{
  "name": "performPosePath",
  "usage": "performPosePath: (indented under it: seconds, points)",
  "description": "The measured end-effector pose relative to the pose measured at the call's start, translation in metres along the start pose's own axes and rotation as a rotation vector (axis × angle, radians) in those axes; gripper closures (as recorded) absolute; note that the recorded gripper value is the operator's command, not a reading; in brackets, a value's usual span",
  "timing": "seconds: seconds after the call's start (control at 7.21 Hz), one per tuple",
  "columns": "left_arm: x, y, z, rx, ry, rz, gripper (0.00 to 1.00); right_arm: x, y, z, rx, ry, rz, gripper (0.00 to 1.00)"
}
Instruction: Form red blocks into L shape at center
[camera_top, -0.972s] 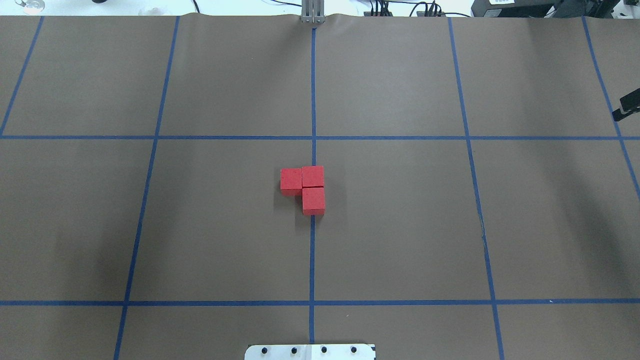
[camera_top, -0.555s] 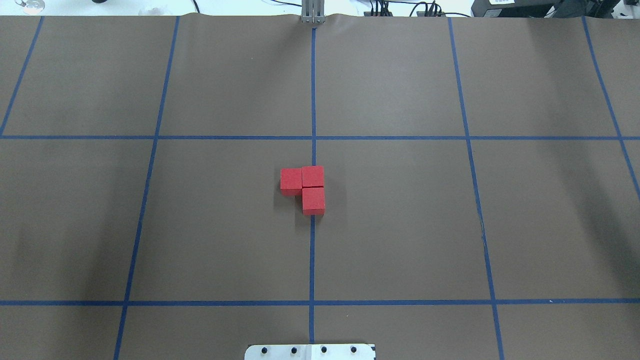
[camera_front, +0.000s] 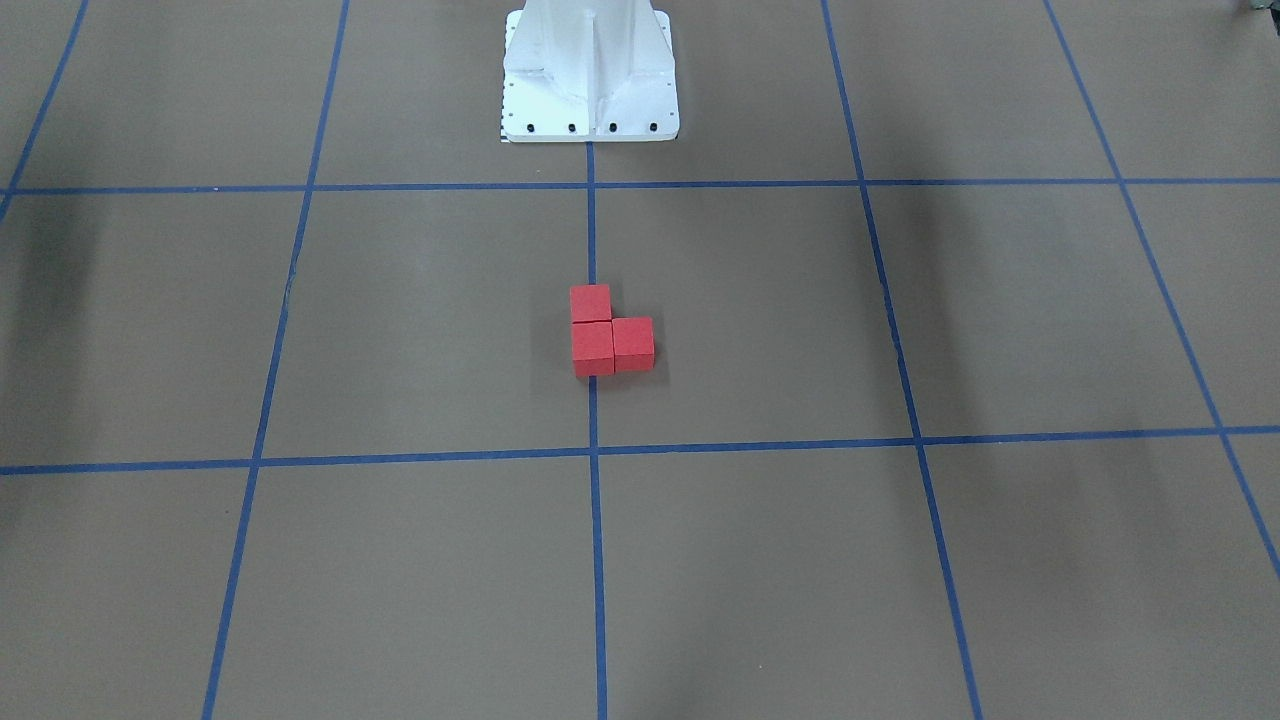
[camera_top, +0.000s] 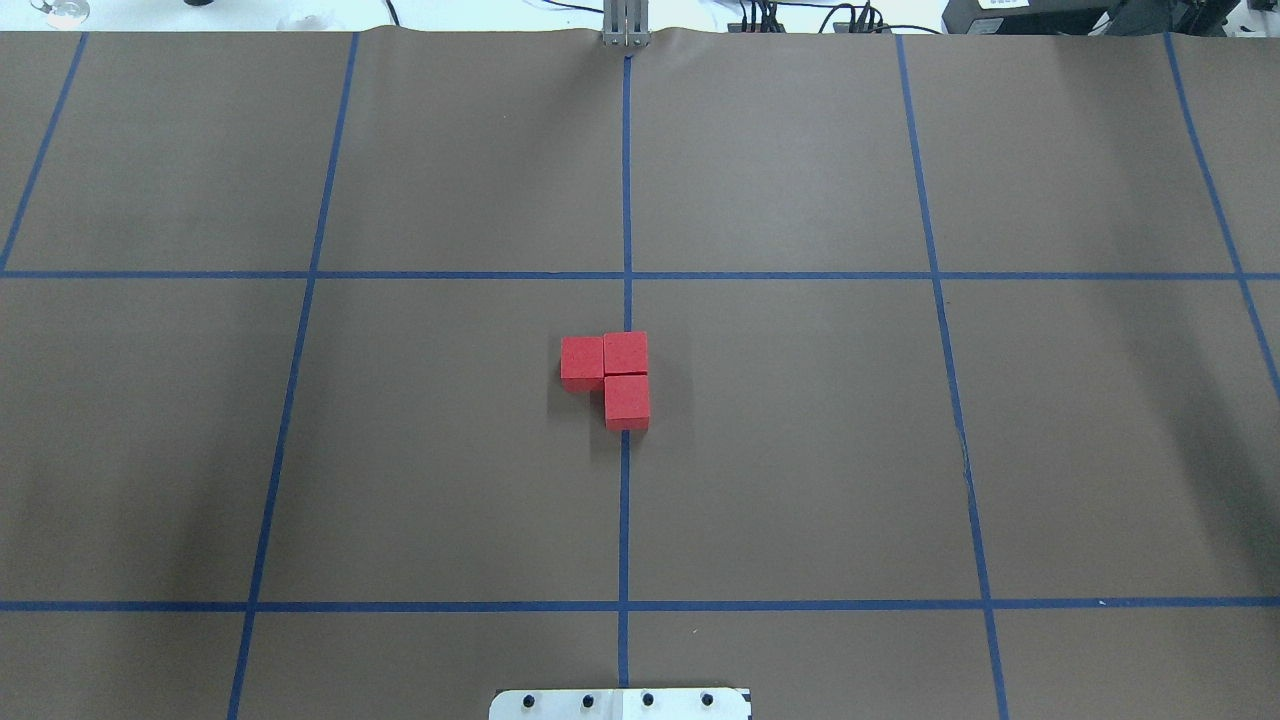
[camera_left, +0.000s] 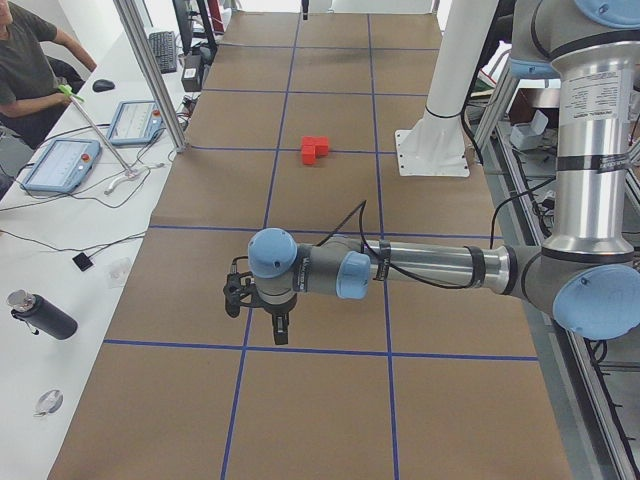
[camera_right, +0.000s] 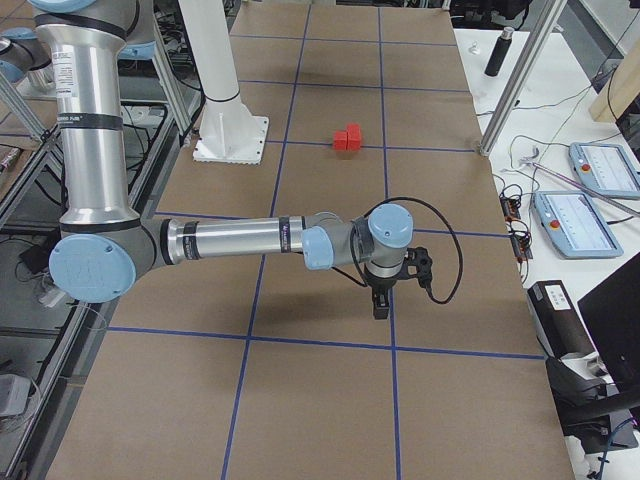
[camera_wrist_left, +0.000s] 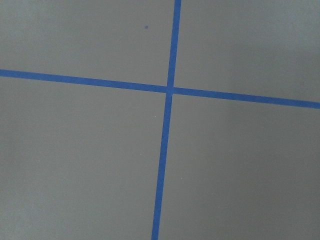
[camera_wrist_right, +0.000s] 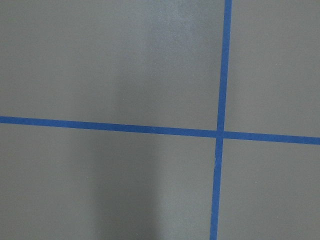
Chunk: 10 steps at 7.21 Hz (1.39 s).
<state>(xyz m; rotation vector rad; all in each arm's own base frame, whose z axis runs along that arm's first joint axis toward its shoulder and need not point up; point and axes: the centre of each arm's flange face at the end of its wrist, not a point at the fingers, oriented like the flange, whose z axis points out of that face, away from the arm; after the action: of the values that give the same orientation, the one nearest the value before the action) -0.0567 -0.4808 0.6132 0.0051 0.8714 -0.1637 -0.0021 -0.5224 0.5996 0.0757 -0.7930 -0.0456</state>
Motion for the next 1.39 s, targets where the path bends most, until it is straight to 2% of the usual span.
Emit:
performPosePath:
  seconds: [0.42,1.39]
  points:
    - [0.017,0.009,-0.028,0.034,0.009,0.007,0.0,-0.006,-0.002,-0.001,-0.001,-0.011,-0.006,0.0]
    - [0.035,0.017,-0.044,0.064,0.018,0.04,0.0,-0.007,0.004,-0.003,0.012,-0.012,-0.006,0.0]
